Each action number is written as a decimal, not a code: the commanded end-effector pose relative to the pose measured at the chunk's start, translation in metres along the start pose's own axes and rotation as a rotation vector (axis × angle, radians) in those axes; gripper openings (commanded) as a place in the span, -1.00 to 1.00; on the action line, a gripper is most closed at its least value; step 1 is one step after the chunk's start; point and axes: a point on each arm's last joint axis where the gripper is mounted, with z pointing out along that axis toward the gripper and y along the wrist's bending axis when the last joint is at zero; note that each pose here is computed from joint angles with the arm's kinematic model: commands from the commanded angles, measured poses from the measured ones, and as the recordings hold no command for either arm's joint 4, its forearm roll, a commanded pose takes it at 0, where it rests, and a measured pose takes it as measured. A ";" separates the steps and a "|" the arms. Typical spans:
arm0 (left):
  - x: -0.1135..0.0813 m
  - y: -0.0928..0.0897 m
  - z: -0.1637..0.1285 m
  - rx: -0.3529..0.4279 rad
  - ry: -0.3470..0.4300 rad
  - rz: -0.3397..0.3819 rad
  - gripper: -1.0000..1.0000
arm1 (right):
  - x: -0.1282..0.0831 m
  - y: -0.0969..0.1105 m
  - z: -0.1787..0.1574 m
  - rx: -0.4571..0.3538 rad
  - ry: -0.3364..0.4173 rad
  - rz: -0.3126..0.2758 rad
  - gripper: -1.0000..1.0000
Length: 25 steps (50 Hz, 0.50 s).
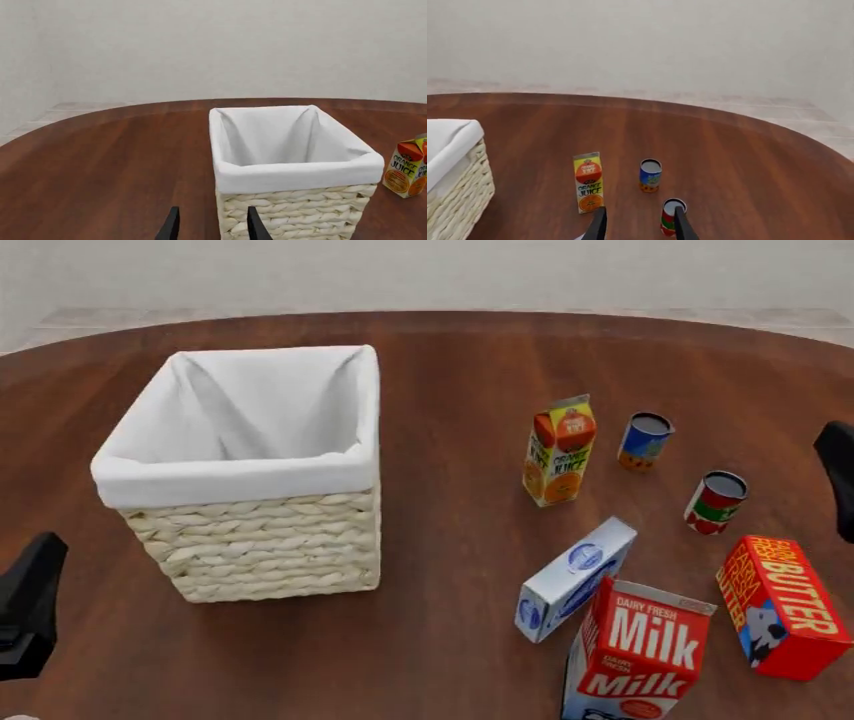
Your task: Pick up the alphabet soup and the tomato sauce, and put them in the basket.
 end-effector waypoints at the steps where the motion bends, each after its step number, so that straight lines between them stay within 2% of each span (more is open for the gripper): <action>1: 0.000 0.000 0.000 0.000 0.000 0.000 1.00 | -0.014 -0.001 0.012 -0.001 0.036 -0.022 1.00; 3: 0.000 0.000 0.000 0.000 0.000 0.000 1.00 | -0.015 0.000 0.016 -0.008 0.050 -0.042 1.00; 8: 0.000 0.000 0.000 0.000 0.000 0.000 1.00 | -0.026 -0.001 0.023 -0.010 0.063 -0.049 1.00; 16: 0.000 0.000 0.000 0.000 0.000 0.000 1.00 | -0.041 -0.004 0.030 0.008 0.090 -0.041 1.00; 17: 0.000 0.000 0.000 0.000 0.000 0.000 1.00 | -0.044 -0.004 0.032 0.007 0.099 -0.016 1.00; 19: 0.000 0.000 0.000 0.000 0.000 0.000 1.00 | -0.047 -0.005 0.034 0.010 0.103 -0.022 1.00; 21: 0.000 0.000 0.000 0.000 0.000 0.000 1.00 | -0.049 -0.005 0.037 0.009 0.112 -0.053 1.00; 25: 0.000 0.000 0.000 0.000 0.000 0.000 1.00 | -0.052 -0.006 0.045 0.011 0.132 -0.042 1.00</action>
